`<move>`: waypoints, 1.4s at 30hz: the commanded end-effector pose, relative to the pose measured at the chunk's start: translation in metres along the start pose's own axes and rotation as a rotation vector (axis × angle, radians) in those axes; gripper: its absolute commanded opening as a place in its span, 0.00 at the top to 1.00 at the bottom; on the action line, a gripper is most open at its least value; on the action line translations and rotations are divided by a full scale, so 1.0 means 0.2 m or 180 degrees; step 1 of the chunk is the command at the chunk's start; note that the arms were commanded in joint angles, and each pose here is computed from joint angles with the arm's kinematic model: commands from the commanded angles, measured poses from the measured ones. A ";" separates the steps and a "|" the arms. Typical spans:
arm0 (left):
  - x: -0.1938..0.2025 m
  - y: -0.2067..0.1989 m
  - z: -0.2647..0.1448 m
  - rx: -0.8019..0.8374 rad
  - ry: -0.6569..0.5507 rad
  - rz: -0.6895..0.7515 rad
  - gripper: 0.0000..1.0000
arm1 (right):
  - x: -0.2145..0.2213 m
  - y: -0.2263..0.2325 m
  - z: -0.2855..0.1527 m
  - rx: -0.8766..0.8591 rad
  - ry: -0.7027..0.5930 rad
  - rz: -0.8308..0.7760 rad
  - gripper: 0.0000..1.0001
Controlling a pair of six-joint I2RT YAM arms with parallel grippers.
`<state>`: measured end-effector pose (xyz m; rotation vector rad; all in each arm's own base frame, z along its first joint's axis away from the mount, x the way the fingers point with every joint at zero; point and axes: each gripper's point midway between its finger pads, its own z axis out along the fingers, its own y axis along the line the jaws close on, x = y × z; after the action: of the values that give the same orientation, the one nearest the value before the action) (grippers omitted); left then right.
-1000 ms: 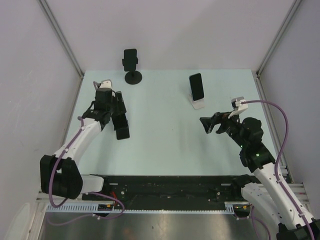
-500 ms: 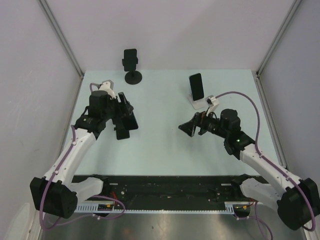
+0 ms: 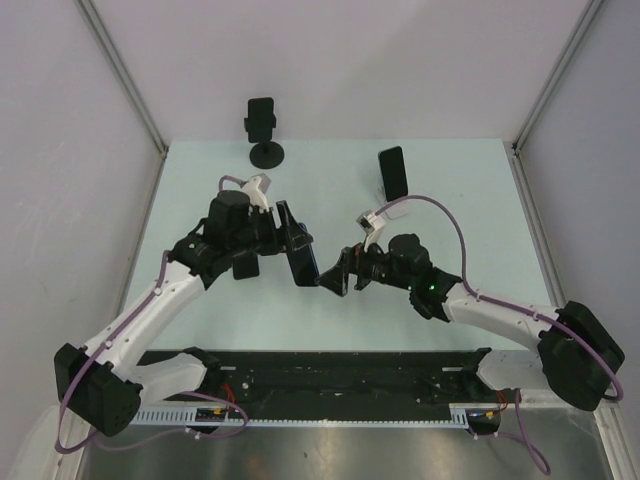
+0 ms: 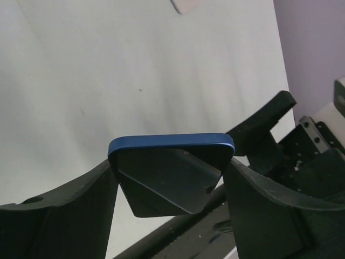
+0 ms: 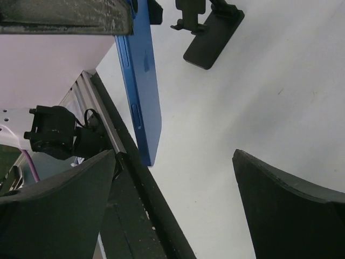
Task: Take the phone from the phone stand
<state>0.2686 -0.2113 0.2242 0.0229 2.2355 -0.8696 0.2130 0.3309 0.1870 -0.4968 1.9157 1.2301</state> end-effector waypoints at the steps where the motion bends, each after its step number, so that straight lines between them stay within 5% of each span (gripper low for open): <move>1: -0.04 -0.18 -0.02 0.0327 -0.0050 -0.0178 0.99 | -0.10 0.08 0.06 -0.0075 -0.0351 -0.0127 0.07; 8: -0.02 -0.21 -0.02 0.0339 -0.0099 -0.0289 1.00 | -0.06 0.12 0.11 -0.0085 -0.0377 -0.0199 0.38; 12: -0.01 -0.22 -0.02 0.0373 -0.0102 -0.0325 0.99 | -0.03 0.12 0.12 -0.0099 -0.0316 -0.0190 0.71; 18: -0.02 -0.21 -0.03 0.0364 -0.0191 -0.0309 0.94 | -0.03 0.13 0.08 -0.0060 -0.0277 -0.0233 1.00; 27: -0.11 -0.18 -0.11 0.0259 -0.0550 0.0067 0.57 | 0.01 0.03 -0.02 0.0207 -0.0062 -0.0156 1.00; 33: -0.22 -0.15 -0.26 0.0114 -0.0998 0.0452 0.16 | -0.03 -0.12 -0.12 0.0536 -0.0024 -0.0022 1.00; 42: -0.26 -0.01 -0.49 -0.0216 -0.1604 0.0840 0.05 | -0.02 -0.44 -0.35 0.1084 0.0086 0.0438 1.00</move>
<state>0.2446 -0.1701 0.3103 0.0483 1.8087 -0.7274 0.2449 0.2503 0.1502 -0.2702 2.1376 0.9439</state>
